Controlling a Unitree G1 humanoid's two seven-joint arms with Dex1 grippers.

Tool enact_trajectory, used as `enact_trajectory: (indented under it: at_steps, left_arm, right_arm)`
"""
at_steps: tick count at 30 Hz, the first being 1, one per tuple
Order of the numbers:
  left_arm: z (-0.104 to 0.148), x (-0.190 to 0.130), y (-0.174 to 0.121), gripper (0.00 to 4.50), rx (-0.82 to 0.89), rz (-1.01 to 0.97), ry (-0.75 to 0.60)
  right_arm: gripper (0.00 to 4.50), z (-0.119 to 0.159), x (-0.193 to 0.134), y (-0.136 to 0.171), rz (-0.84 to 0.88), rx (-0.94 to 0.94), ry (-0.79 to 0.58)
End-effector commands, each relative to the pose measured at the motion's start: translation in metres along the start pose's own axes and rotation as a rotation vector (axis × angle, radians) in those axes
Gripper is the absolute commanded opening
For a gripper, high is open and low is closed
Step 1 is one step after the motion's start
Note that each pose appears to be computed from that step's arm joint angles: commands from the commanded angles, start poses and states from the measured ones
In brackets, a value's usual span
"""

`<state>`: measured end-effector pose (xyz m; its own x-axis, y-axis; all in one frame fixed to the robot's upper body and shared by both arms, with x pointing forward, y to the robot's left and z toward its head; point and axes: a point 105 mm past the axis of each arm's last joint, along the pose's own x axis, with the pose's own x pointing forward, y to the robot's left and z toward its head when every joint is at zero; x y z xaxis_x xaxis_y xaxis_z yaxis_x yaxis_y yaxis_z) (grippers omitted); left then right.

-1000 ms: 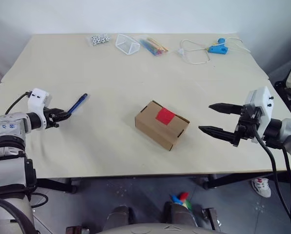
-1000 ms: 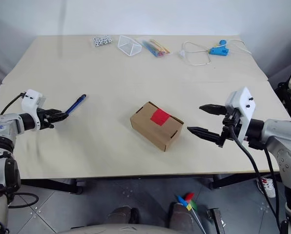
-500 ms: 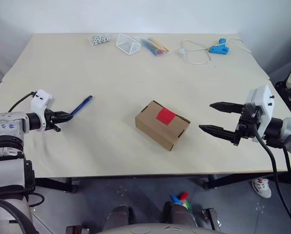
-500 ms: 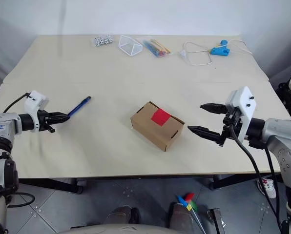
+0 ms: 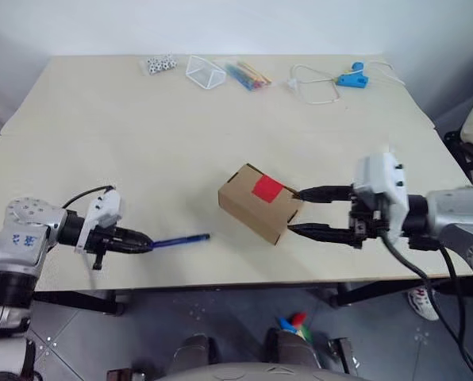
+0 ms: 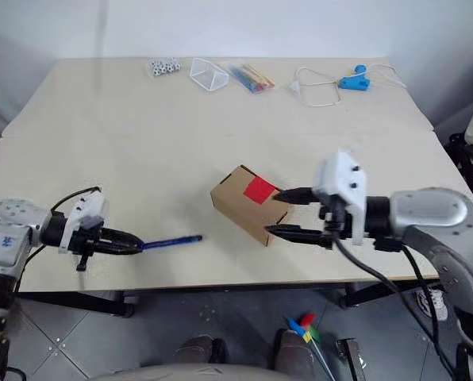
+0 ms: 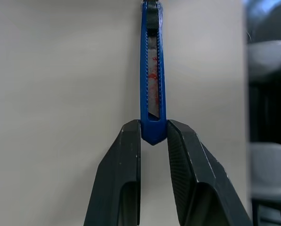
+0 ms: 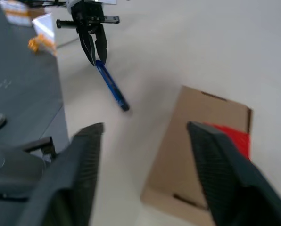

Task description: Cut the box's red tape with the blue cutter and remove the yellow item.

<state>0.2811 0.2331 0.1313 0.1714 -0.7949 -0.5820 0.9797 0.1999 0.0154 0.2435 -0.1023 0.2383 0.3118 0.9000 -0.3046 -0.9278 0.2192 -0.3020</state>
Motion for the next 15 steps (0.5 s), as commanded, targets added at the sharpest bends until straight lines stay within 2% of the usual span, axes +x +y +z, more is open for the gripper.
enact_trajectory:
  at_steps: [1,5,8,15]
  left_arm:
    - [0.008,0.003,-0.013,0.79,0.117,-0.059,0.005]
    - [0.020,0.020,-0.025,0.79,0.197,-0.088,-0.036]
    - [0.023,0.024,-0.030,0.79,0.221,-0.096,-0.044]
    - [0.007,0.026,-0.049,0.79,0.188,-0.117,0.023]
  right_arm:
    - [1.48,0.001,0.010,0.007,0.034,-0.043,0.043]
    - [0.05,-0.008,0.031,0.023,0.121,-0.093,0.062]
    - [0.02,-0.015,0.046,0.022,0.098,-0.170,0.089]
    - [0.02,-0.030,0.087,0.046,0.206,-0.422,0.076]
